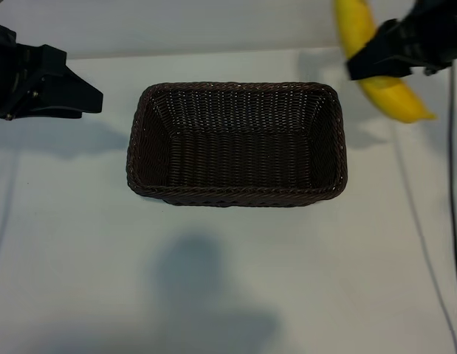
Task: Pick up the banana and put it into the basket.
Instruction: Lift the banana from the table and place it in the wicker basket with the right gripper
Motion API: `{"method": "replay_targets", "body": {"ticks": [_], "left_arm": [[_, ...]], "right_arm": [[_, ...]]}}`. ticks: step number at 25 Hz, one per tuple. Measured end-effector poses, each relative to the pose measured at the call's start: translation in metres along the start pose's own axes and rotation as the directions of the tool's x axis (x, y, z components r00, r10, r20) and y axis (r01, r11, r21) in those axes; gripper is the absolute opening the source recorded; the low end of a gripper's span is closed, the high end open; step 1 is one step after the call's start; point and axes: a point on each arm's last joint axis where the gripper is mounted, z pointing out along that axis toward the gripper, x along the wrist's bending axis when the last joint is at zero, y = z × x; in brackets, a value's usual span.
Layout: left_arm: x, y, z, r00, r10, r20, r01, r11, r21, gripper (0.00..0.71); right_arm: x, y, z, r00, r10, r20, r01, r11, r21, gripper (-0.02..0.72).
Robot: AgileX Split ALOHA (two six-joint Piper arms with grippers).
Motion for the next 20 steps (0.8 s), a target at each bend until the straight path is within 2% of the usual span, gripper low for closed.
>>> {"method": "replay_targets", "body": {"ticks": [4,10,17,20], "left_arm": [[0.0,0.0,0.0,1.0,0.0,0.001,0.0,1.0,0.0,0.4],[-0.002,-0.001,0.0,1.0,-0.006,0.025,0.005,1.0,0.012,0.4],[-0.004,-0.002,0.0,0.999,-0.008,0.041,0.008,1.0,0.019,0.4],[-0.004,-0.002,0.0,0.999,-0.007,0.043,0.006,1.0,0.023,0.4]], "right_arm": [[0.032,0.002,0.016,0.994,-0.098,-0.052,0.098,0.995,0.007,0.422],[0.057,0.001,0.04,0.984,-0.158,-0.086,0.16,0.987,0.018,0.422],[0.061,-0.01,0.093,0.978,-0.189,-0.091,0.198,0.974,0.107,0.422],[0.062,-0.012,0.104,0.969,-0.239,-0.057,0.245,0.963,0.113,0.422]]}}
